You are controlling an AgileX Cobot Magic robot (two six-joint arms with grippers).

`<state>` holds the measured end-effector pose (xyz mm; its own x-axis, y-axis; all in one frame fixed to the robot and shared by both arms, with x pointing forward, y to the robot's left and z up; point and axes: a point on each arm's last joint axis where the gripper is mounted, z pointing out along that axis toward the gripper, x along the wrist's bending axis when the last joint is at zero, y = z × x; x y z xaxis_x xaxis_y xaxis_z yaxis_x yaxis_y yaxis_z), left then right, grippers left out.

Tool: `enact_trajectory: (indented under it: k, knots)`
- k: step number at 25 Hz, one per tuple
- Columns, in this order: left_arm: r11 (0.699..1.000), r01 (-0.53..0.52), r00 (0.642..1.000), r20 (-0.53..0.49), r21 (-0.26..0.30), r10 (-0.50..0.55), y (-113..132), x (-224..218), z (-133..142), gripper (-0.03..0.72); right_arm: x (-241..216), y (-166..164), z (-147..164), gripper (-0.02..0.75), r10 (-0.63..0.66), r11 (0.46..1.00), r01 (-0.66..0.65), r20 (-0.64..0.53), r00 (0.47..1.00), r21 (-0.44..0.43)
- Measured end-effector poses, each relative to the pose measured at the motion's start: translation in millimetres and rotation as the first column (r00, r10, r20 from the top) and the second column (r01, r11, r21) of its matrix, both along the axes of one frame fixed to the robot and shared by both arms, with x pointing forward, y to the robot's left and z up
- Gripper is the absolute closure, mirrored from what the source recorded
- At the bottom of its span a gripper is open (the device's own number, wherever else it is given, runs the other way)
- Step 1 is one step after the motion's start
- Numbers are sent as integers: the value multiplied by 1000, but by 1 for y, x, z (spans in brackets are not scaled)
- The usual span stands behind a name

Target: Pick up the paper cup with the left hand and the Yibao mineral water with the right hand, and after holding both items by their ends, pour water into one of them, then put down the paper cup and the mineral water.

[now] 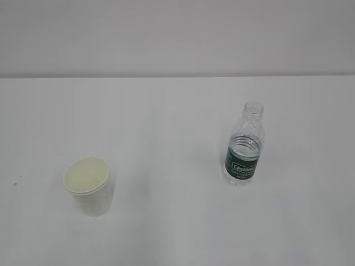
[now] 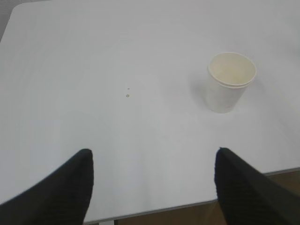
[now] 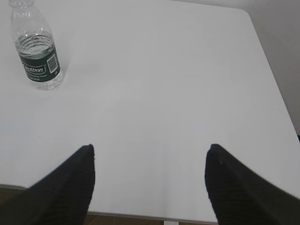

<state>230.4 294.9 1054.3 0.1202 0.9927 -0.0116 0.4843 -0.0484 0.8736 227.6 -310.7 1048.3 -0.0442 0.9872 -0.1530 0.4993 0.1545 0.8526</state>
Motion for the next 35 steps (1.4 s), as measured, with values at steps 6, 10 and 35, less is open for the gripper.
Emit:
enact_trajectory:
  k: [6,10,35]
  knots:
    - [1000,0,1000,0,0,0,0,0,0,116,0,0,0,185,0,1000,0,0,1000,0]
    - [1000,0,1000,0,0,0,0,0,0,116,0,0,0,185,0,1000,0,0,1000,0]
    - [1000,0,1000,0,0,0,0,0,0,157,0,-2,1,186,-7,1000,7,4,1000,-25]
